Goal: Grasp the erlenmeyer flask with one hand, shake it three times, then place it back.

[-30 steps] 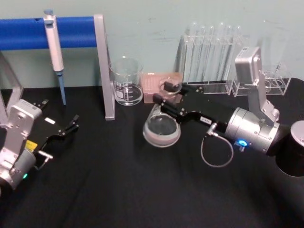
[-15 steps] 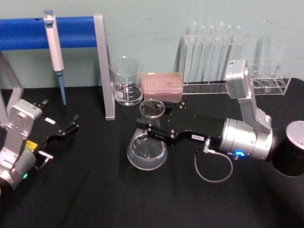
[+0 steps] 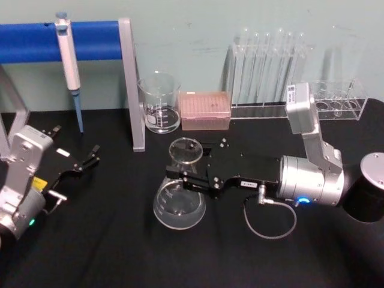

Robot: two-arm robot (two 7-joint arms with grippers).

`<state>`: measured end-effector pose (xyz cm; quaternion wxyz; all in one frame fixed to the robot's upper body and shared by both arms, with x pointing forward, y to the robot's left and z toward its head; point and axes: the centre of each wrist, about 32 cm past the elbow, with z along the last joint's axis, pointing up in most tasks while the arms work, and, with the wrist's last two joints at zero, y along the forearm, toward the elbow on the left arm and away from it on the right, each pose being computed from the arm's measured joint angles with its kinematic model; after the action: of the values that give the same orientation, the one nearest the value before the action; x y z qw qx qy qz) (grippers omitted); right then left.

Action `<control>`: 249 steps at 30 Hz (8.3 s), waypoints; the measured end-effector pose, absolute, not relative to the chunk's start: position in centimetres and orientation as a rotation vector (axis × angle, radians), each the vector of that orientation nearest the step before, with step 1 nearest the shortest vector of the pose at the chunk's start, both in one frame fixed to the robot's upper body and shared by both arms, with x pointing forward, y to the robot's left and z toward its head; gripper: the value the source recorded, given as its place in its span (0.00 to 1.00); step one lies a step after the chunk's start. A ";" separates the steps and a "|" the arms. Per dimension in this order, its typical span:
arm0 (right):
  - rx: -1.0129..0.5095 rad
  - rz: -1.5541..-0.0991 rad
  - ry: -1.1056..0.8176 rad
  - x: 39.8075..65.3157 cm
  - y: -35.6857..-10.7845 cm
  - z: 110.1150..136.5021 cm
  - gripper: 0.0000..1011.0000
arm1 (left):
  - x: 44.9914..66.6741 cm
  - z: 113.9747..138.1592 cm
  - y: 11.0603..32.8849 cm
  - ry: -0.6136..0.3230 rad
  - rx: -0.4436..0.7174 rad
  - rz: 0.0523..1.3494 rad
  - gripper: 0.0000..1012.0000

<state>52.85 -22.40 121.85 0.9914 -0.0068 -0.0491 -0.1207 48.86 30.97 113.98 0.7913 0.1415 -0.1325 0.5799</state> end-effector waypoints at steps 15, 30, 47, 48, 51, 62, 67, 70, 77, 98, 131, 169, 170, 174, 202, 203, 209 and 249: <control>-0.006 -0.265 -0.104 52.7 -22.5 121.9 0.45 | 48.9 114.0 31.0 -0.285 0.304 1.248 0.99; 0.017 -0.673 -0.100 52.7 -23.6 121.9 0.45 | 48.9 114.0 31.0 -0.285 0.305 1.248 0.99; 0.035 -1.066 -0.088 51.9 -25.0 121.6 0.45 | 48.9 114.0 31.0 -0.285 0.304 1.248 0.99; 0.034 -1.074 -0.088 51.8 -25.0 121.6 0.45 | 48.9 114.0 31.0 -0.285 0.304 1.248 0.99; 0.031 -1.110 -0.087 51.6 -25.3 121.5 0.45 | 48.9 114.0 31.0 -0.285 0.305 1.248 0.99; 0.024 -1.150 -0.084 51.3 -25.6 121.5 0.45 | 48.9 114.0 31.0 -0.285 0.305 1.248 0.99; 0.025 -1.142 -0.081 51.4 -25.4 121.5 0.45 | 48.9 114.0 31.0 -0.285 0.304 1.248 0.99; 0.025 -1.136 -0.080 51.4 -25.3 121.5 0.45 | 48.9 114.0 31.0 -0.285 0.304 1.248 0.99; 0.023 -1.092 -0.075 51.6 -25.0 121.5 0.45 | 48.9 114.0 31.0 -0.285 0.304 1.248 0.99; 0.016 -0.730 -0.095 52.0 -22.8 121.6 0.45 | 48.9 114.0 31.0 -0.285 0.305 1.248 0.99; 0.003 -0.220 -0.117 52.8 -22.1 121.5 0.45 | 48.9 114.0 31.0 -0.285 0.304 1.248 0.99; 0.037 -0.765 -0.069 52.9 -23.8 121.8 0.45 | 48.9 114.0 31.0 -0.285 0.305 1.248 0.99; 0.039 -0.802 -0.071 52.9 -24.0 121.8 0.45 | 48.9 114.0 31.0 -0.285 0.304 1.248 0.99; 0.039 -0.890 -0.082 52.8 -24.3 121.7 0.45 | 48.9 114.0 31.0 -0.285 0.304 1.248 0.99; 0.027 -1.146 -0.109 52.3 -25.1 121.3 0.45 | 48.9 114.0 31.0 -0.285 0.304 1.248 0.99; 0.027 -1.148 -0.108 52.3 -25.1 121.3 0.45 | 48.9 114.0 31.0 -0.285 0.305 1.248 0.99; 0.030 -1.152 -0.109 52.4 -25.1 121.3 0.45 | 48.9 114.0 31.0 -0.285 0.304 1.248 0.99; 0.032 -0.731 -0.090 53.1 -24.7 121.7 0.45 | 48.9 114.0 31.0 -0.285 0.304 1.248 0.99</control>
<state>53.09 -24.75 121.66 0.9328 0.0157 -0.0438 -0.3575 48.86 30.97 113.98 0.7913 0.1415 -0.1325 0.5799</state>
